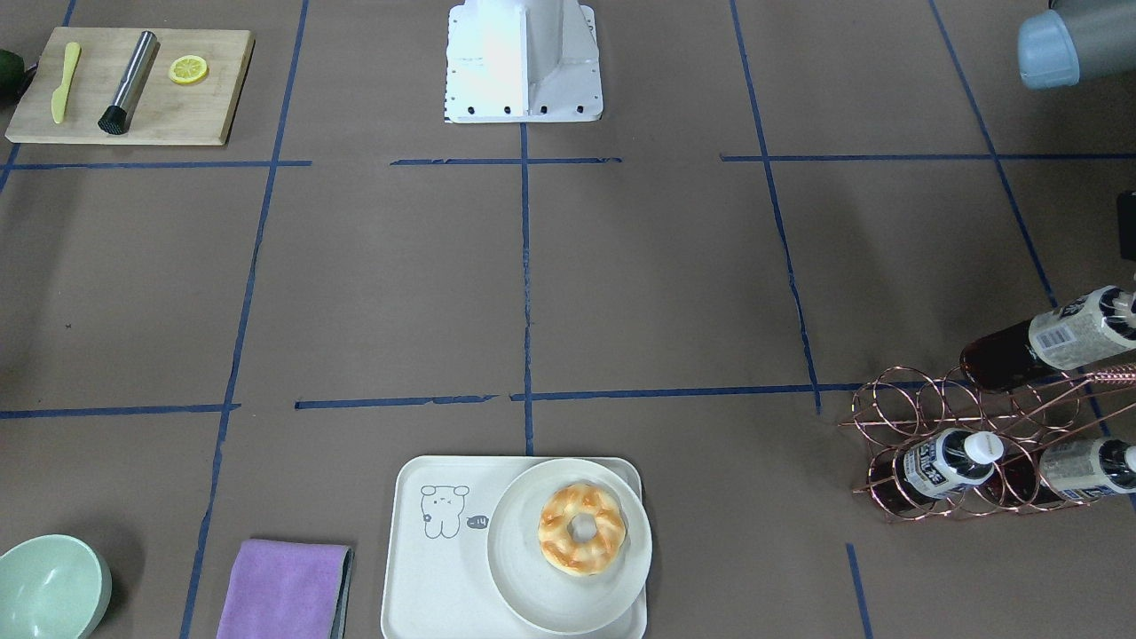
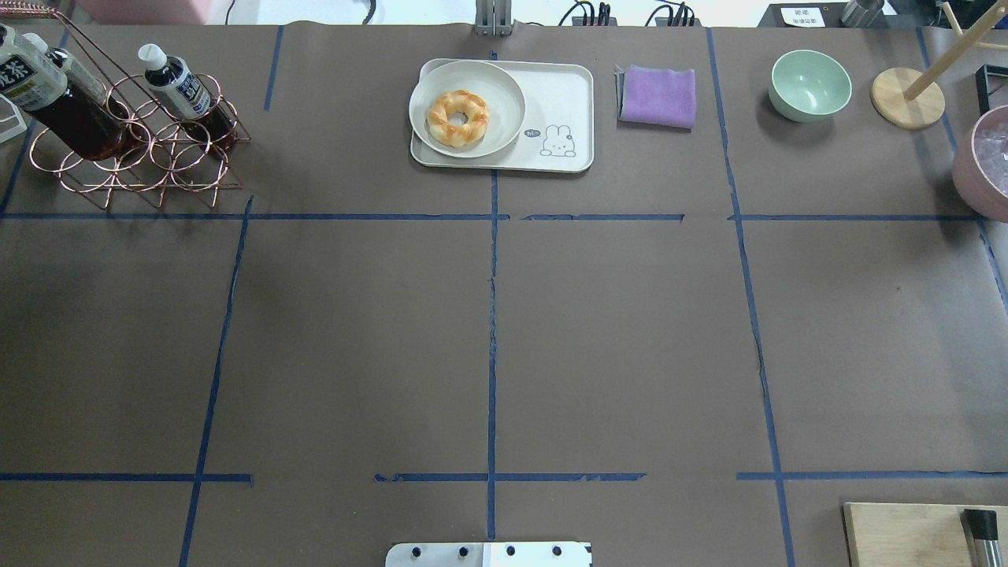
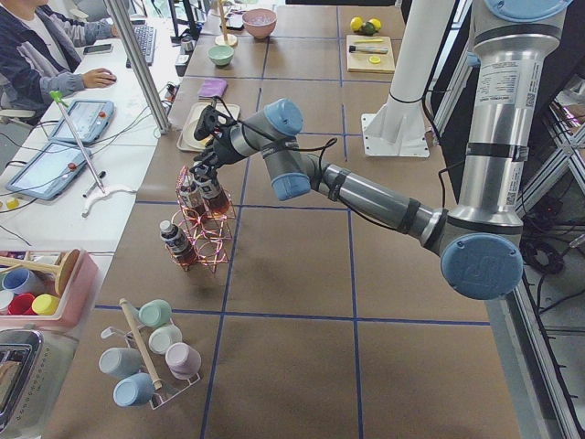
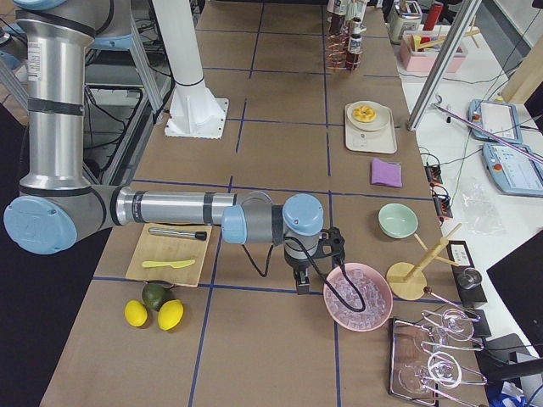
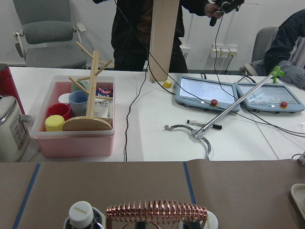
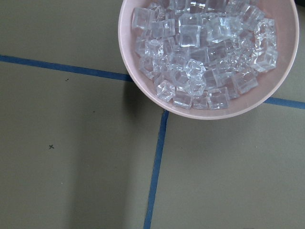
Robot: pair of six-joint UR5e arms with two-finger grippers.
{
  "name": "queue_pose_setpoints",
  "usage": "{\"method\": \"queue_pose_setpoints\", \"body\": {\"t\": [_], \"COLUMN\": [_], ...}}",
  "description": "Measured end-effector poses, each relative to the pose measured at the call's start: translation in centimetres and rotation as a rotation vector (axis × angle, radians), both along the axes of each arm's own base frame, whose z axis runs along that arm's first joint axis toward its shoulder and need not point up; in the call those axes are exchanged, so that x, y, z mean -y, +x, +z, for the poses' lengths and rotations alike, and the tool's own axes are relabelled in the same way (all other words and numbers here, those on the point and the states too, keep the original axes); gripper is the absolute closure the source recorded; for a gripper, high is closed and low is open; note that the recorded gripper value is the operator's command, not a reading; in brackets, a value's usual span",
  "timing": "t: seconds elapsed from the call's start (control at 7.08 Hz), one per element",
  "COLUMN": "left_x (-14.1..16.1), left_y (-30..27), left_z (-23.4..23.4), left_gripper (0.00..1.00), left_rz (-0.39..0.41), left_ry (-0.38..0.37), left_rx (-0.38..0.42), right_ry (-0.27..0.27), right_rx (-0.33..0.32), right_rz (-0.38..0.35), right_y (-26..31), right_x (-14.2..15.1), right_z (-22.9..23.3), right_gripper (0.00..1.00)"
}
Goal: Place tea on tray
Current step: 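Lift the tea bottle straight up out of the rack with the left gripper, then carry the bottle to the table center and set it upright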
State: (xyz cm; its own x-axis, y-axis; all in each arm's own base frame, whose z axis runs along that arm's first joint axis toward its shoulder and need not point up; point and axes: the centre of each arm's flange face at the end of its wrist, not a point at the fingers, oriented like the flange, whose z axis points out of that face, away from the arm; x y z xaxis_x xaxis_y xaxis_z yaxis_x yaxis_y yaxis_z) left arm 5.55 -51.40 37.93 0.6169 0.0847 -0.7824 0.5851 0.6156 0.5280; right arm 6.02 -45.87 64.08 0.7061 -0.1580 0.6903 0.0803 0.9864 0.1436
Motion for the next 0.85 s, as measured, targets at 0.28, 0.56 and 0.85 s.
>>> {"method": "queue_pose_setpoints", "body": {"t": [0.28, 0.56, 0.85], "left_x": [-1.7, -3.7, -4.3], "left_y": [3.7, 9.9, 16.6], "left_z": [-2.4, -6.8, -11.5], "left_gripper": [1.00, 1.00, 1.00], "left_rz": [0.003, 0.032, 0.008], "left_ry": [0.027, 0.009, -0.023], "left_rx": [0.024, 0.054, 0.047], "right_ry": [0.000, 0.000, 0.000], "right_rx": [0.000, -0.001, -0.001], "right_rz": [-0.001, -0.001, -0.001], "right_y": [0.0, 0.0, 0.0], "right_x": [0.0, 0.0, 0.0], "right_z": [0.0, 0.1, 0.0], "right_gripper": [0.00, 0.00, 0.00]}}
